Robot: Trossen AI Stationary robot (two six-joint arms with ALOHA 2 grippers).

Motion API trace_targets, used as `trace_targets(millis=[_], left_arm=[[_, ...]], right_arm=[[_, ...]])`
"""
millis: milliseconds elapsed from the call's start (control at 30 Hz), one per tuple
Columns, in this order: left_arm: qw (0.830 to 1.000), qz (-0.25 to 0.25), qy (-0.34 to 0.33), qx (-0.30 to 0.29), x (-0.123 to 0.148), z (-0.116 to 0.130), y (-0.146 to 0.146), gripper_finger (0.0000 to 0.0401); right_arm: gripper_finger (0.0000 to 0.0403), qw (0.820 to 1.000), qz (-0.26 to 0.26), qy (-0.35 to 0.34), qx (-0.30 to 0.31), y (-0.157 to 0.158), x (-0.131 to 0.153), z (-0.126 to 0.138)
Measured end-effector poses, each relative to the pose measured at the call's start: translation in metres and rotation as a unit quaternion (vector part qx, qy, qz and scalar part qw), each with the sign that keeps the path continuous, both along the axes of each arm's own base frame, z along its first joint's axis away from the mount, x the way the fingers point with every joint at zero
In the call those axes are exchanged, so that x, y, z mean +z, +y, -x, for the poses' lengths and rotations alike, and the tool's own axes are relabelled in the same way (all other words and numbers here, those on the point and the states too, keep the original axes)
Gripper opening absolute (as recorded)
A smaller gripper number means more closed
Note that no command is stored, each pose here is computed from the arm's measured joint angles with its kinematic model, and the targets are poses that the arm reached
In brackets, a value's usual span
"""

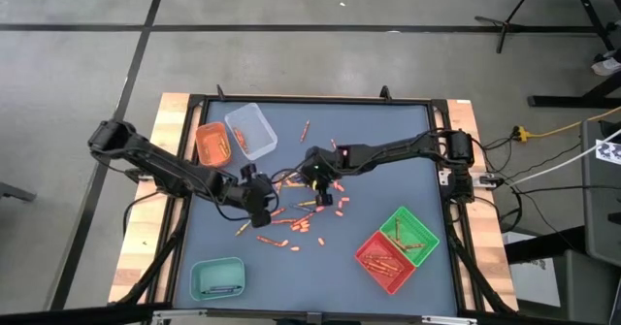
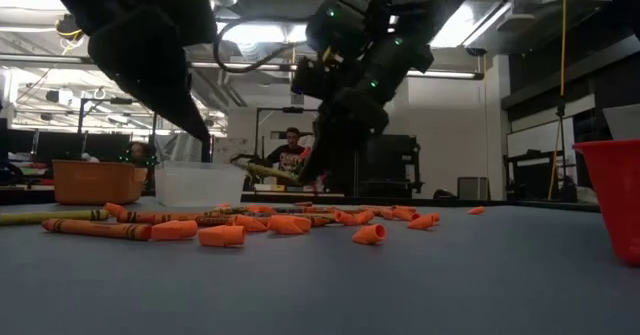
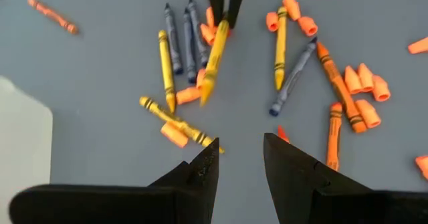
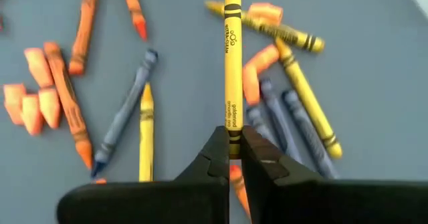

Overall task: Sort crayons
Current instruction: Put the yellow crayon into the orange bin

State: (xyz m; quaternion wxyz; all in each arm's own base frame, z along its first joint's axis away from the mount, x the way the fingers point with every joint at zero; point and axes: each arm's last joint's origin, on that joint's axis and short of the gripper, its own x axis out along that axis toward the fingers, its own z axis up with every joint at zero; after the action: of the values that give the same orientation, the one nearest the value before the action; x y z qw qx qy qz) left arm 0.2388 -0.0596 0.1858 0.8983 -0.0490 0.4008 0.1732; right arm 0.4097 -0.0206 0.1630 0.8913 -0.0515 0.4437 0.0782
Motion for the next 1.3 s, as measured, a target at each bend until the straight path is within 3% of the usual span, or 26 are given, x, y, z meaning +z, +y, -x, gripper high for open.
trace_targets(millis=[300, 867, 1100, 1300], left_arm=[[0.999, -0.01, -0.048, -0.014, 0.006, -0.008, -0.002, 0.0101], [0.998, 0.035, -0.026, 0.036, 0.008, 0.005, 0.0, 0.0101], [0.997, -0.005, -0.078, -0.009, 0.019, -0.003, -0.002, 0.0101], [0.995, -0.046, -0.089, -0.022, 0.022, -0.007, 0.002, 0.0101]], right_arm=[[0.0013, 0.997, -0.033, -0.058, -0.026, 0.0, 0.011, -0.01], [0.0016, 0.991, -0.062, -0.104, -0.058, 0.0, 0.018, -0.017], [0.0016, 0.991, -0.063, -0.102, -0.057, 0.0, 0.018, -0.016], [0.0016, 0.99, -0.097, -0.096, -0.026, 0.002, 0.018, -0.016]])
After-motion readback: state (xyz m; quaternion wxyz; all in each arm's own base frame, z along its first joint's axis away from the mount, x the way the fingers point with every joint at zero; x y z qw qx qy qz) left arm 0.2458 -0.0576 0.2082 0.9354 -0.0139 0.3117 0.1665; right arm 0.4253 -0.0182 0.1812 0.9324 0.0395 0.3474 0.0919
